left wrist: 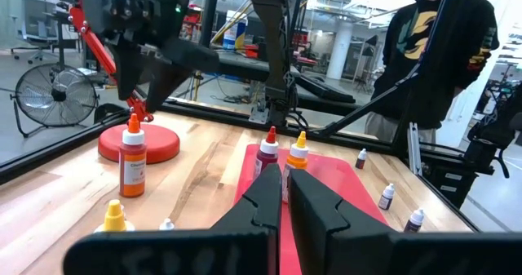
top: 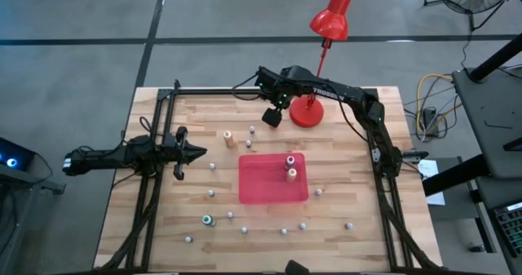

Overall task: Pick & Place food coloring
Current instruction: Put the large orange food coloring bottle into the red bin

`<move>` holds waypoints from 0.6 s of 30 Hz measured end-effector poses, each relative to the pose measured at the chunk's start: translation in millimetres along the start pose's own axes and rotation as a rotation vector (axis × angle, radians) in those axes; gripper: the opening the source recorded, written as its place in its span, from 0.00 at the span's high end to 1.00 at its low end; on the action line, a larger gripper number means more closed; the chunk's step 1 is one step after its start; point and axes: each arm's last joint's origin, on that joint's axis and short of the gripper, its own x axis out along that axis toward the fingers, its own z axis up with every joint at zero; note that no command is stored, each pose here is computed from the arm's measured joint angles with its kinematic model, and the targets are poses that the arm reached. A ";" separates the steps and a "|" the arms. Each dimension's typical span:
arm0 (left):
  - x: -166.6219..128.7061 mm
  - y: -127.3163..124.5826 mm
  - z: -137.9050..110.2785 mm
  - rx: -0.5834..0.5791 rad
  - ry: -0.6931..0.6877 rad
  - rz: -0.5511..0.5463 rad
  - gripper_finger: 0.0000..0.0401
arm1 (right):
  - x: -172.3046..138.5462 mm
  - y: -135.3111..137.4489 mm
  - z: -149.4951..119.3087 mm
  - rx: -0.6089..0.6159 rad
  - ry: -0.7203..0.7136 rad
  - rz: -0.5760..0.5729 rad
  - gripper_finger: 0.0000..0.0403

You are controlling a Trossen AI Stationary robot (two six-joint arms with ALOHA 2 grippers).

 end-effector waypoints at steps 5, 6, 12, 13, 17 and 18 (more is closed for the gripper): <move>0.0 0.0 0.0 0.000 0.000 0.000 1.00 | 5.0 0.7 -0.3 -0.022 -0.002 -0.001 0.33; 0.0 0.0 0.0 0.000 0.000 0.000 1.00 | 5.8 0.9 -0.1 -0.023 -0.005 0.000 0.33; 0.0 0.0 0.0 0.000 0.000 0.000 1.00 | 8.9 2.5 0.6 -0.029 -0.018 0.002 0.33; 0.0 0.0 0.0 0.000 0.000 0.000 1.00 | 9.5 2.9 0.4 -0.030 -0.018 0.002 0.33; 0.0 0.0 0.0 0.000 0.000 0.000 1.00 | 15.5 3.5 -0.4 -0.031 -0.018 0.005 0.33; 0.0 0.0 0.0 0.000 0.000 0.000 1.00 | 17.1 3.6 -1.0 -0.032 -0.015 0.007 0.33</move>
